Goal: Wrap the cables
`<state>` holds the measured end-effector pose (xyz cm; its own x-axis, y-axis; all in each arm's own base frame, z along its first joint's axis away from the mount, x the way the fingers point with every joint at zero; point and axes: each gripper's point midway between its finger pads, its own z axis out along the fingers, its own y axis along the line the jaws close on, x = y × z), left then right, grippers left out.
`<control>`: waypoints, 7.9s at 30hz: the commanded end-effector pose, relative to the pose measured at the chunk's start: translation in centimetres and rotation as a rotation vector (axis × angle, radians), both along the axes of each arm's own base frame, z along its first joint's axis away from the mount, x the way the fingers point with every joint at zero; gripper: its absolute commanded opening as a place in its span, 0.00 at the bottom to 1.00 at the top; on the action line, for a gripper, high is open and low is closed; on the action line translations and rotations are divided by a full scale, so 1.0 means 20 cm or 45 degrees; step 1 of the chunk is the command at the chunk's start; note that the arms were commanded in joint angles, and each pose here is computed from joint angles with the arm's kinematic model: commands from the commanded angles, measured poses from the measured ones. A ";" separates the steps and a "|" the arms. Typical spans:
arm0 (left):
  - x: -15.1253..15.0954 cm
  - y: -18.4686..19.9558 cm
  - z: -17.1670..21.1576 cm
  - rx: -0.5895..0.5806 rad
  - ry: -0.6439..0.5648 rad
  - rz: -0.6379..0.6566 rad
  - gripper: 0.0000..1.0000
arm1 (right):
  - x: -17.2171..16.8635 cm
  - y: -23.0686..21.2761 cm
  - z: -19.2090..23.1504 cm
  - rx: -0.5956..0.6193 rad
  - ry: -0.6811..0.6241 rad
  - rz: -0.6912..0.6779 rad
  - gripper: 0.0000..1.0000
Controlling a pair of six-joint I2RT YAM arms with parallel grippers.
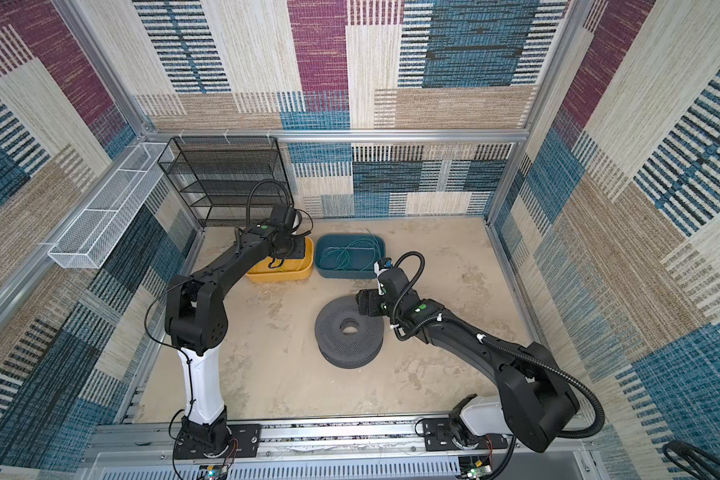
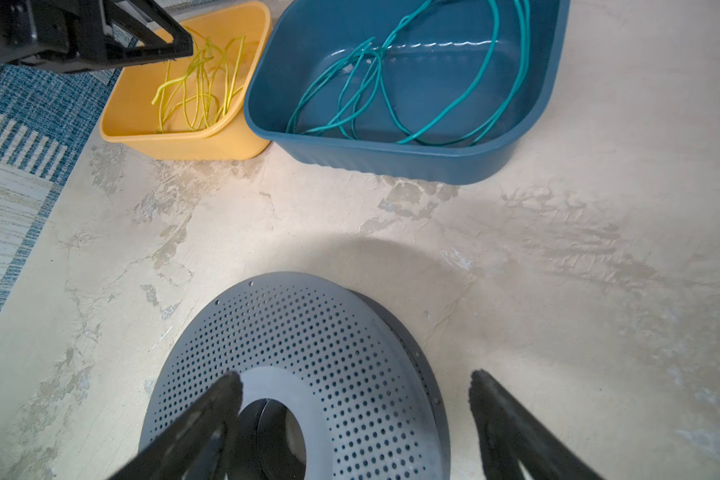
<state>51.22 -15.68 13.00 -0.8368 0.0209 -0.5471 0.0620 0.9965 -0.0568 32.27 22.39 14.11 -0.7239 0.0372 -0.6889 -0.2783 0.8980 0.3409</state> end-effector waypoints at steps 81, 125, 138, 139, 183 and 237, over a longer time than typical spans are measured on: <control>-1.22 -0.20 0.80 -0.986 -0.646 -0.554 0.00 | 0.04 0.48 0.56 0.608 -0.079 0.415 0.54; -1.34 -0.23 0.52 -0.934 -0.499 -0.532 0.00 | 0.43 -0.92 1.61 0.543 -0.871 -0.631 0.00; -1.26 0.23 0.33 -0.585 -0.563 0.104 0.00 | 0.38 -1.13 1.72 0.547 -0.947 -0.793 0.00; -1.26 0.29 0.32 -0.550 -0.568 0.175 0.00 | 0.38 -1.15 1.72 0.544 -0.945 -0.803 0.00; -1.02 -0.31 1.23 -0.611 -0.460 -0.568 0.72 | 0.46 -0.35 1.23 0.688 -0.497 -0.194 0.00; -0.89 -1.13 1.12 -1.041 -0.645 -1.126 0.00 | 0.18 -0.40 1.19 0.592 -0.544 -0.215 0.32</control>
<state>34.28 -38.32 32.32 -0.4253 0.0826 -0.9013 0.8314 0.4291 -0.3530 35.65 15.69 38.94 -0.3871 0.5258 -0.7574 -0.3818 0.6563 0.6507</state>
